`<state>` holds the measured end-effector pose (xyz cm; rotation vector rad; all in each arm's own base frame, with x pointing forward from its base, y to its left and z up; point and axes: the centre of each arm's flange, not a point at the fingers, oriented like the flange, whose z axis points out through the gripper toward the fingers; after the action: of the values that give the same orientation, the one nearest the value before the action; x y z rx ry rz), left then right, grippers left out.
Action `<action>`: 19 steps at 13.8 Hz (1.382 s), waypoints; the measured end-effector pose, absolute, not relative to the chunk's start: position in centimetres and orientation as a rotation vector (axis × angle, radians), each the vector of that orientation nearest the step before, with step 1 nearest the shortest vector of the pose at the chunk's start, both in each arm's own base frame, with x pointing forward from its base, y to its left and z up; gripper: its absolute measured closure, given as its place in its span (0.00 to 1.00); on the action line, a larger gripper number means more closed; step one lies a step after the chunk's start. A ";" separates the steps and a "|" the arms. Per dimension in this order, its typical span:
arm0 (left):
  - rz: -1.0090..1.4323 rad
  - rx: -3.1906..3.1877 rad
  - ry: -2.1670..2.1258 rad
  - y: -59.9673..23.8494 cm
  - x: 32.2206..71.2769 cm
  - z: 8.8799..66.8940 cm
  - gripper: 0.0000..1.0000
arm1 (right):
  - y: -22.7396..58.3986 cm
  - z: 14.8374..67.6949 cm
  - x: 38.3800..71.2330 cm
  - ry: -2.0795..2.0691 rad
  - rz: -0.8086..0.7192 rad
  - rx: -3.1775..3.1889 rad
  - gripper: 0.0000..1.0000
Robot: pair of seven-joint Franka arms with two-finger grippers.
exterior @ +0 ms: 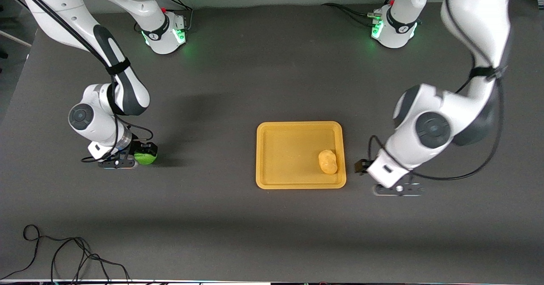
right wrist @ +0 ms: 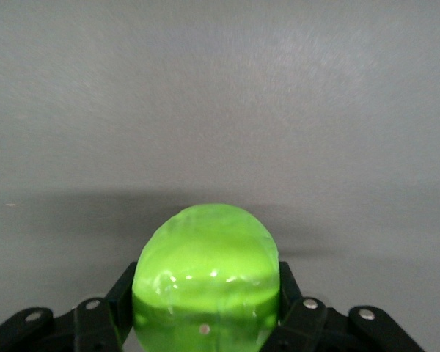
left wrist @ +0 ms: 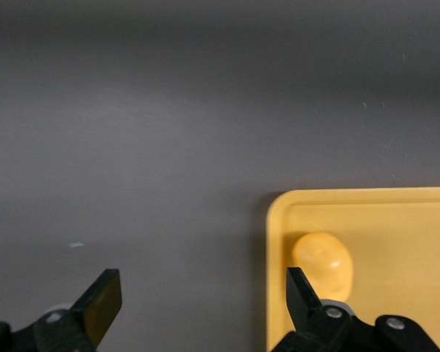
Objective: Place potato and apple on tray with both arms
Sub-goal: 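Release the potato on the tray while the right gripper grasps the apple, then lift the green apple with the right gripper while the left gripper withdraws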
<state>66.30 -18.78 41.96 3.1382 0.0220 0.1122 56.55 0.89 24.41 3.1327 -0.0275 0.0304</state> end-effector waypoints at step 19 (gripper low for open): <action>-0.019 3.139 0.176 -2.0 56.9 58.9 0.00 | 33.4 51.2 59.3 -0.171 -0.082 3.116 0.24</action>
<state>56.94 -2.03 58.90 3.1394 0.1760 -0.0190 59.33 33.38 51.22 3.1160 -0.1710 -0.0819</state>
